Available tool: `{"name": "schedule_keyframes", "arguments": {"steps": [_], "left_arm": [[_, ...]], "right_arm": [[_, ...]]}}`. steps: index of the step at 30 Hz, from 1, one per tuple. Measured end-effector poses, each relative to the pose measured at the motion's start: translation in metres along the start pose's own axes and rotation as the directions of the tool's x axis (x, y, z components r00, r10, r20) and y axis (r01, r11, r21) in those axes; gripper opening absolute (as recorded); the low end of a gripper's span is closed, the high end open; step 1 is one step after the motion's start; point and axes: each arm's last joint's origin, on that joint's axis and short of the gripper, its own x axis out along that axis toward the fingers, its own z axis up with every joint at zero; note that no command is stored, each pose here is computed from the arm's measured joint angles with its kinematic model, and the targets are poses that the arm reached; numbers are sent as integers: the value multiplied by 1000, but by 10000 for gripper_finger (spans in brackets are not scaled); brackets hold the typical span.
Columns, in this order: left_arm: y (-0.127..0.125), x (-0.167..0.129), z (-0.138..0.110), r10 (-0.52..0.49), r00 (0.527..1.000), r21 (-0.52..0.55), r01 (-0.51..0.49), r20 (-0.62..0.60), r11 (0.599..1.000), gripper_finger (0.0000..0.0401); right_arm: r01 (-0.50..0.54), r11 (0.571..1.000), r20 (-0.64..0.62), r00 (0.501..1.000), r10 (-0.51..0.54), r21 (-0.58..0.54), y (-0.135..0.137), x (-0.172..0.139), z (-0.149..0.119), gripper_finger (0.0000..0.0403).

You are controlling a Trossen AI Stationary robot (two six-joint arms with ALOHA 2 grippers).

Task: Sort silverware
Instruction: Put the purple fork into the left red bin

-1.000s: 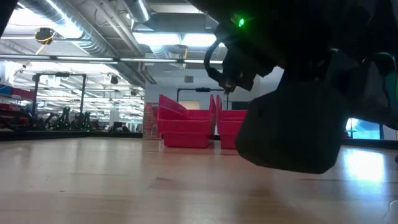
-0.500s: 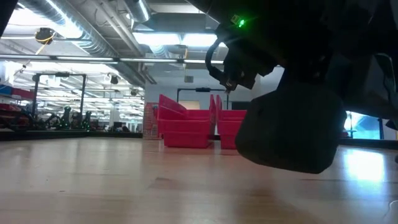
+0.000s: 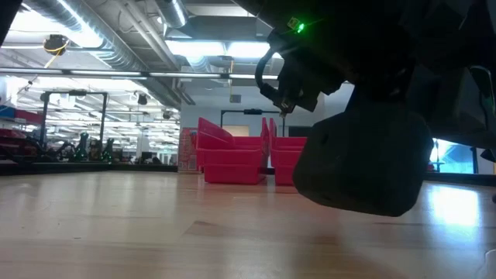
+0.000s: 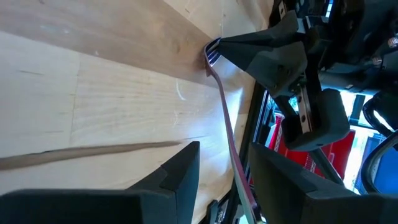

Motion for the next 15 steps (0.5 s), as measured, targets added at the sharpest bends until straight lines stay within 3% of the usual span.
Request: {"name": "schedule_keyframes", "arguments": {"steps": [4, 15], "left_arm": [[-1, 1, 1, 1, 1000, -17, -1, 4, 1000, 115], [-1, 2, 2, 1, 1000, 9, -1, 6, 1000, 21]], "right_arm": [[0, 1000, 0, 1000, 0, 0, 0, 0, 0, 0], [-1, 1000, 0, 1000, 1, 0, 0, 0, 0, 0]]}}
